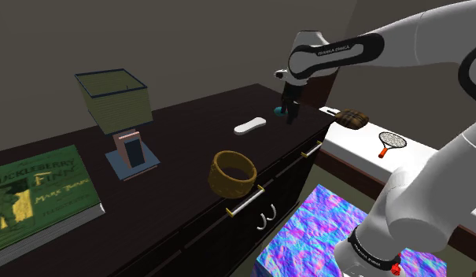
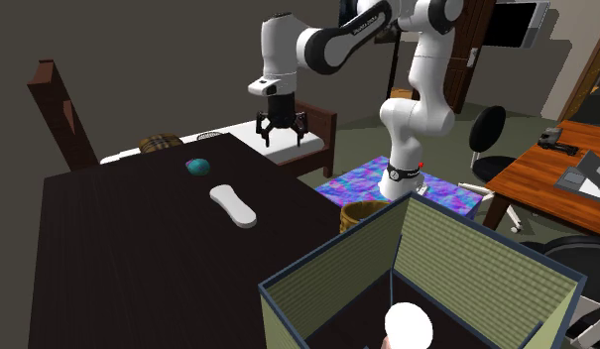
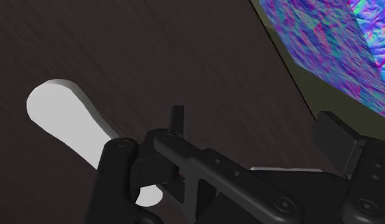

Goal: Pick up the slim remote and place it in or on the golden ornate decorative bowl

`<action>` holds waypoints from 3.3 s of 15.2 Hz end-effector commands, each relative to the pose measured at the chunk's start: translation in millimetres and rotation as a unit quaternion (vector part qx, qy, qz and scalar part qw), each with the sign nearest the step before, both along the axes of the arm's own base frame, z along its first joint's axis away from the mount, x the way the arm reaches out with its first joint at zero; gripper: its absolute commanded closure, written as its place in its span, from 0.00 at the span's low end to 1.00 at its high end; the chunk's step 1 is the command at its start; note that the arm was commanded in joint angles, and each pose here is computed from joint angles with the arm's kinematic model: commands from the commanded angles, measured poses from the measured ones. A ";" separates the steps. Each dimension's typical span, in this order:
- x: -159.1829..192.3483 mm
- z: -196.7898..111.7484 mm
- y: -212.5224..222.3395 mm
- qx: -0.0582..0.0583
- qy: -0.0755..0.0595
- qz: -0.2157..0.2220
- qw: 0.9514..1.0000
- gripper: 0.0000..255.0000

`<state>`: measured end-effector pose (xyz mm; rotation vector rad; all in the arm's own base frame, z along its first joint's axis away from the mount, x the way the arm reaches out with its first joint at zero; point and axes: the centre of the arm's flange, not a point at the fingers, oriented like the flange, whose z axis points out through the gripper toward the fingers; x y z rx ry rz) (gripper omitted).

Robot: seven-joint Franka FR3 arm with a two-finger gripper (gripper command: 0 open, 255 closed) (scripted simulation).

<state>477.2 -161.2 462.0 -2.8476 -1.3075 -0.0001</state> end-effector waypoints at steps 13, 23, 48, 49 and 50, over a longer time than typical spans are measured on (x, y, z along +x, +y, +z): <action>159.7 -80.0 -8.1 -0.010 -0.009 0.273 0.962 0.00; 183.2 -131.5 -2.7 -0.012 -0.010 0.311 0.950 0.00; 183.2 -94.6 -2.7 -0.012 -0.010 0.311 0.950 1.00; 183.2 -89.3 -2.7 -0.012 -0.010 0.311 0.950 1.00; 183.2 -84.0 -2.7 -0.012 -0.010 0.311 0.950 1.00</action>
